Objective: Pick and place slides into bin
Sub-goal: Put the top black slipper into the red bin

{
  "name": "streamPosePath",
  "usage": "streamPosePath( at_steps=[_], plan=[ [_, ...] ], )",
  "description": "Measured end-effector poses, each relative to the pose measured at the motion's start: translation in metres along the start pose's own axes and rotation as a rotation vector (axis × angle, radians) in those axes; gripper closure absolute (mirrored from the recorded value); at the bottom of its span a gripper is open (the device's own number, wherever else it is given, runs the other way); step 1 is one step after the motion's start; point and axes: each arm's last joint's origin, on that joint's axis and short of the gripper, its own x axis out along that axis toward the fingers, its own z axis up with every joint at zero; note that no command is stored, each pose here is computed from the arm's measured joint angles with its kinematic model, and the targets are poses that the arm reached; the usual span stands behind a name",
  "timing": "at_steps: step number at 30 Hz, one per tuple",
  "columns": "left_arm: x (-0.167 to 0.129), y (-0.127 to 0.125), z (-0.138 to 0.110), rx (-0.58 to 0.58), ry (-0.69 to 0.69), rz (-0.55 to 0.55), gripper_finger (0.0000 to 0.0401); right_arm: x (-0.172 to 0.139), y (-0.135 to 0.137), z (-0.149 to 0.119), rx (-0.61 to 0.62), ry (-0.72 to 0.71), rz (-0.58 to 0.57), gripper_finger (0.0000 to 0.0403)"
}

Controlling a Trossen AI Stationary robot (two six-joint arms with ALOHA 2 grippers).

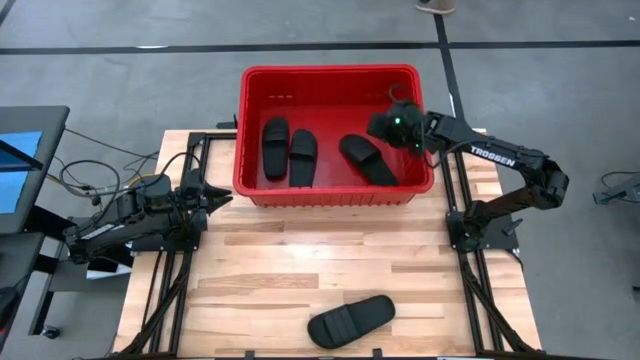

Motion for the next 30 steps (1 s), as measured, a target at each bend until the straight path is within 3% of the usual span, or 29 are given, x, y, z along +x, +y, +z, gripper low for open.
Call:
streamPosePath(
  at_steps=[4,9,18,30],
  plan=[
    [0.0,0.0,0.0,0.0,0.0,0.0,0.0312,0.001,0.008,0.013,-0.221,-0.044,0.114,0.0349],
    [0.0,0.0,0.0,0.0,0.0,0.0,0.0312,0.002,0.01,0.026,-0.468,-0.068,0.202,0.0396],
    [0.0,0.0,0.0,0.0,0.0,0.0,0.0312,-0.002,0.009,0.03,-0.827,-0.121,0.212,0.0402],
    [0.0,0.0,0.0,0.0,0.0,0.0,0.0312,-0.088,0.001,0.029,-1.194,-0.264,0.569,0.0403]
  ],
)
